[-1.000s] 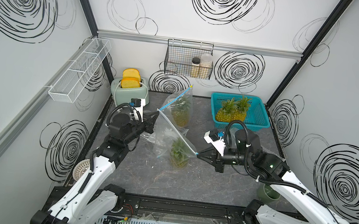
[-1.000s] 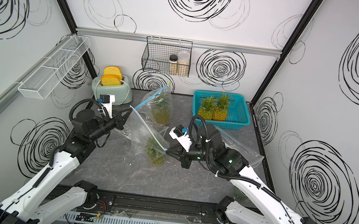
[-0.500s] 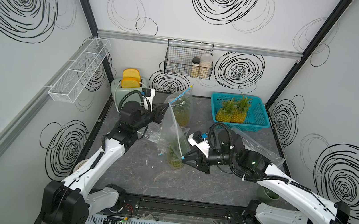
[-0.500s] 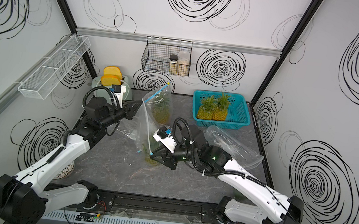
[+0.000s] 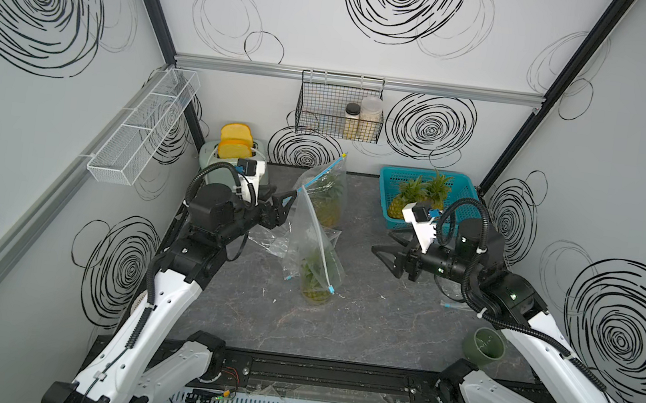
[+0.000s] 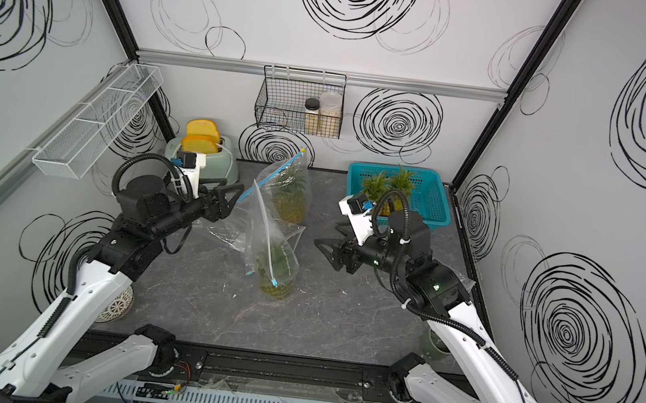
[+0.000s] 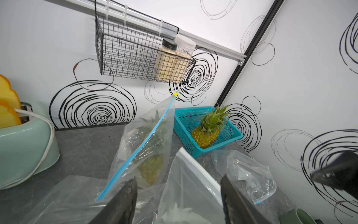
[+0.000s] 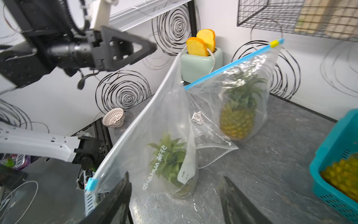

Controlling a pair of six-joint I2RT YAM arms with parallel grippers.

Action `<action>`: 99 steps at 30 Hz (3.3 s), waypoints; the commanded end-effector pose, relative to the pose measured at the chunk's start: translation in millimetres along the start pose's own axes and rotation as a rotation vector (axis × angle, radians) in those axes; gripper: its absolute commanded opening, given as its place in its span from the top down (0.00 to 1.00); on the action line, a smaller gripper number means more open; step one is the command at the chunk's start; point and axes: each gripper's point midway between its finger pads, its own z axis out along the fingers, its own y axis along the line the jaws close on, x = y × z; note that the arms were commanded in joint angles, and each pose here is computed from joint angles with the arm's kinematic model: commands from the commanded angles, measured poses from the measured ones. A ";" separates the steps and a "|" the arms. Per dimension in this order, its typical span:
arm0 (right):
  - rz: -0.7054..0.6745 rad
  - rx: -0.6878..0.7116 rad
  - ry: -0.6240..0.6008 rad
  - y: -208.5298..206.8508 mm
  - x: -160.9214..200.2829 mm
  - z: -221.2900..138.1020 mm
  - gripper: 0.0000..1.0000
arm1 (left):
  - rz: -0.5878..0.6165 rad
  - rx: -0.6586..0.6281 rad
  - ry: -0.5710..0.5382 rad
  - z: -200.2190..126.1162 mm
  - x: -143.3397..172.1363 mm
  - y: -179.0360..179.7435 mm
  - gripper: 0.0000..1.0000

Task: Open the zip-top bag and take out the pineapple
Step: Unzip the zipper on the zipper food storage bag, then open the zipper of the food storage bag at the center of the board.

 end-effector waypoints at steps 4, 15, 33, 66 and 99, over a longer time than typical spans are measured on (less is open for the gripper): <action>0.157 -0.158 0.088 -26.3 35.9 49.1 0.24 | -0.096 0.022 0.180 -0.9 93.3 -15.1 0.26; 0.209 -0.324 0.183 3.0 68.8 112.7 0.23 | -0.115 0.079 0.254 28.6 143.1 -36.6 0.24; 0.360 -0.323 0.209 -3.6 92.6 128.4 1.00 | -0.066 0.031 0.277 24.8 150.0 -21.7 1.00; 0.356 -0.203 0.130 -42.3 81.6 70.9 0.93 | -0.144 0.080 0.195 26.1 143.4 -12.4 1.00; 0.345 -0.338 0.020 -36.5 39.1 34.3 0.99 | -0.201 0.123 0.138 18.0 122.2 -16.1 1.00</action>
